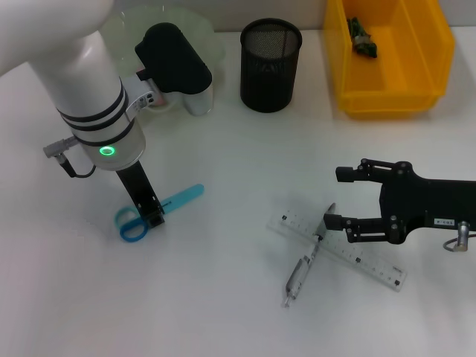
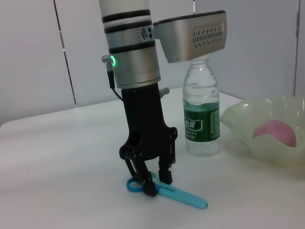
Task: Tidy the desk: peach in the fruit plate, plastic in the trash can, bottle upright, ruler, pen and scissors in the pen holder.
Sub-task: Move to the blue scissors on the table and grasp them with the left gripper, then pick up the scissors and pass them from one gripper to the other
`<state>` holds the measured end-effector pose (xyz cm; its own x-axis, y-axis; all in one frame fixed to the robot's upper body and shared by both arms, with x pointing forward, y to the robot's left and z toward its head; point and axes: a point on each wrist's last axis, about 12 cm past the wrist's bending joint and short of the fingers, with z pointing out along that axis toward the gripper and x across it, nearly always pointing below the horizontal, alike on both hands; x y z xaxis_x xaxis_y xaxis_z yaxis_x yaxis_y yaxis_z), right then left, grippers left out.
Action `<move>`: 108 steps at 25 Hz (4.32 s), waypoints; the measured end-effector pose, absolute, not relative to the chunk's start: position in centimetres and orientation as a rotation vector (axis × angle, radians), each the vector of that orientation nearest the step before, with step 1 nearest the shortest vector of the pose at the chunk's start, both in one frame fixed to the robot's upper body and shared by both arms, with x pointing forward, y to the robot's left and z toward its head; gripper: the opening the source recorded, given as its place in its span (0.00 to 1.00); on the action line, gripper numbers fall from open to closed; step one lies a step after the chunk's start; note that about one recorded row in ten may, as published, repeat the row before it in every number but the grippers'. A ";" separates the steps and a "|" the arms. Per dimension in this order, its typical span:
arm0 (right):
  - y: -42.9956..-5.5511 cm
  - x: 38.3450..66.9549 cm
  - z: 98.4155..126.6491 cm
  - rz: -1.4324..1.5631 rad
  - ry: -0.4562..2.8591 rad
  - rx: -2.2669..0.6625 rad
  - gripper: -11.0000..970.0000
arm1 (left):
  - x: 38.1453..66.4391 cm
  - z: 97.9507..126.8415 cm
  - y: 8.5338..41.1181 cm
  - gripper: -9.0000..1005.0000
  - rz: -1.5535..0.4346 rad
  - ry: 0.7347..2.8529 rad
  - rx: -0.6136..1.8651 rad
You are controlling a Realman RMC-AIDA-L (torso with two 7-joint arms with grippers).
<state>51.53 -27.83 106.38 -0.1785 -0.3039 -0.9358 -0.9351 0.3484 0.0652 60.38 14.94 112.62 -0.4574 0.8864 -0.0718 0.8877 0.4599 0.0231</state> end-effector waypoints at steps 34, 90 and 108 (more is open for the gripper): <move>-27.9 51.5 106.4 0.857 1.689 -1.113 0.85 | 60.4 112.6 14.9 0.28 -0.034 2.620 1.597; -26.4 48.9 104.2 0.897 1.532 -1.000 0.85 | 50.7 105.7 21.9 0.27 -1.655 1.748 0.264; -23.3 46.4 101.5 0.703 1.393 -0.735 0.85 | 49.1 103.8 21.4 0.27 -1.619 1.640 -0.115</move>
